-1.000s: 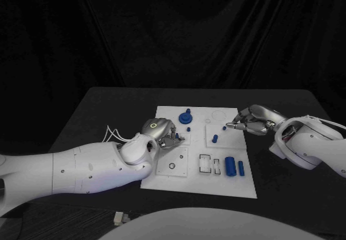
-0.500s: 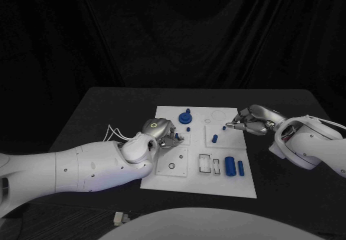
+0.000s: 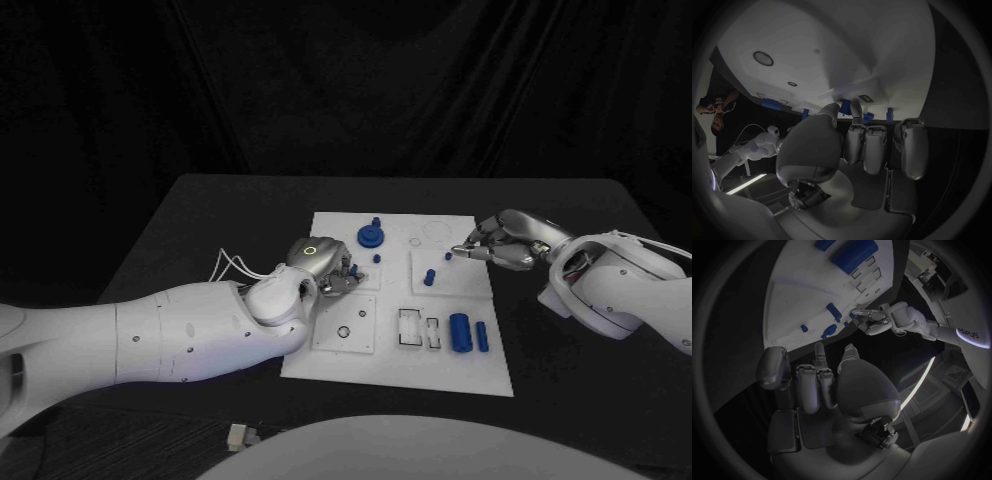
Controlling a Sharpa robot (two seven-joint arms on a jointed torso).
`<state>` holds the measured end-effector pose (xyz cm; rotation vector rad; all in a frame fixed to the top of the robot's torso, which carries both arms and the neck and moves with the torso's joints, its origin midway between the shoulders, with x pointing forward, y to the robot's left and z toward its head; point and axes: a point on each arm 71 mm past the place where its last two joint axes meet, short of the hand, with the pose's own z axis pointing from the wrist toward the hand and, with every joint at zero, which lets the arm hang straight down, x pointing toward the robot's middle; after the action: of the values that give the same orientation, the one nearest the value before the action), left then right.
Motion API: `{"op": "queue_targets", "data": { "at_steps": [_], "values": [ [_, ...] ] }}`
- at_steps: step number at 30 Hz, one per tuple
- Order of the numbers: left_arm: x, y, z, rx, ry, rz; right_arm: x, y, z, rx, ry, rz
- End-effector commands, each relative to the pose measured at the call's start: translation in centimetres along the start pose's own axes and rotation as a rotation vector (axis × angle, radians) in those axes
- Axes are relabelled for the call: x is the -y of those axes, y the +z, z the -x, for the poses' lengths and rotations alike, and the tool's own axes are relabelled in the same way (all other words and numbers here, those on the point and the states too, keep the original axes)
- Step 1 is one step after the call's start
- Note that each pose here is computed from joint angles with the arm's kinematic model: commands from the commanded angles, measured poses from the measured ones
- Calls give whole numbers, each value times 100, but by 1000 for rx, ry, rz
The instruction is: Assemble the parts on the task board
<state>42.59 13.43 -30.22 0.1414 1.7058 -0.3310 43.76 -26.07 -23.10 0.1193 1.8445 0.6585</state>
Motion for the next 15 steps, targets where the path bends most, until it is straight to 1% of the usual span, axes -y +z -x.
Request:
{"op": "queue_targets", "data": {
  "at_steps": [1,15],
  "values": [
    [35,-1,-7,-2,2,-32,-3,-3,-2,10,0,4],
    [46,7,-15,-9,5,-56,-3,6,-10,3,-1,1]
  ]
}}
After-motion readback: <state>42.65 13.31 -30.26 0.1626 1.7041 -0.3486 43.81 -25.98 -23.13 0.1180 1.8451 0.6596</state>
